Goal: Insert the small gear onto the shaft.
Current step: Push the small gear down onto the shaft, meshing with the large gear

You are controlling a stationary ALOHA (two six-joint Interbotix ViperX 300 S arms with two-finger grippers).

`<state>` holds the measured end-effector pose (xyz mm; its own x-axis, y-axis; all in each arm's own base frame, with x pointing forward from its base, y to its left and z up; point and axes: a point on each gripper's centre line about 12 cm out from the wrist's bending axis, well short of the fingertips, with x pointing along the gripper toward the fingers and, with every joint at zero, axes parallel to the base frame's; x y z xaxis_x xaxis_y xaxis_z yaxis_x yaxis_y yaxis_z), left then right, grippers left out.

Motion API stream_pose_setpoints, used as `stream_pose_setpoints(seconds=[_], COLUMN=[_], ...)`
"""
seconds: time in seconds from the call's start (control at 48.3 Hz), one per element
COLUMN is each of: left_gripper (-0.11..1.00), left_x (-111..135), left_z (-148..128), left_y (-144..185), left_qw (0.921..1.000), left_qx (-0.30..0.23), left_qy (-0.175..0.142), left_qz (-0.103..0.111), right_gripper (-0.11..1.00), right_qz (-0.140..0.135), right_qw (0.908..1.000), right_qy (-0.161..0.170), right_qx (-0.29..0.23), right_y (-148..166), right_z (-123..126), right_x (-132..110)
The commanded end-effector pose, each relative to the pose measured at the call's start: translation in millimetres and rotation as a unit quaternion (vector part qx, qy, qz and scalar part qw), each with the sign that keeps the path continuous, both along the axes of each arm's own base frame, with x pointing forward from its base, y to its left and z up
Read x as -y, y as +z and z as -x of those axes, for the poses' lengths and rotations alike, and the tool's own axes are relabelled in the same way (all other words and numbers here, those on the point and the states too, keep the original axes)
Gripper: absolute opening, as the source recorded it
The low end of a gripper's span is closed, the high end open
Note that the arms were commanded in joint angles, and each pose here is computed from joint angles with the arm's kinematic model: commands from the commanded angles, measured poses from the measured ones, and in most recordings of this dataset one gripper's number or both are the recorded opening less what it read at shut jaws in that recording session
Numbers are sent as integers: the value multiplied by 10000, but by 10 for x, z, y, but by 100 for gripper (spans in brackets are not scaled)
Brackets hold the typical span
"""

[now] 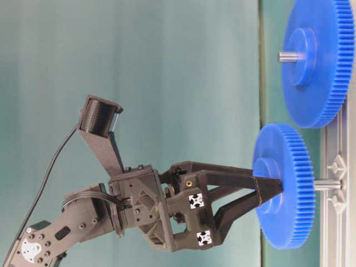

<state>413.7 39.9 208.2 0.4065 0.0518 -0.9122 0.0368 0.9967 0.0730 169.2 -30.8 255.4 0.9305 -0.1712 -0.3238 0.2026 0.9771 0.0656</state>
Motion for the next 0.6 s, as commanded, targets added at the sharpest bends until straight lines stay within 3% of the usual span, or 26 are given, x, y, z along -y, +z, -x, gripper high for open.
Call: stream_pose_setpoints(seconds=[0.0,0.58], left_gripper=[73,73], left_x=[16,-94], left_z=[-22,27], left_y=[91,-16], left_qw=[9999,9999], left_qx=[151,134], left_qy=[-47,67], left_qz=[-30,-39], right_gripper=[27,27], right_qz=[-38,-40], right_qw=[10000,10000], right_qy=[-37,-37], right_qx=[77,70], right_y=[44,41], right_z=[-16,-18], right_x=[10,11])
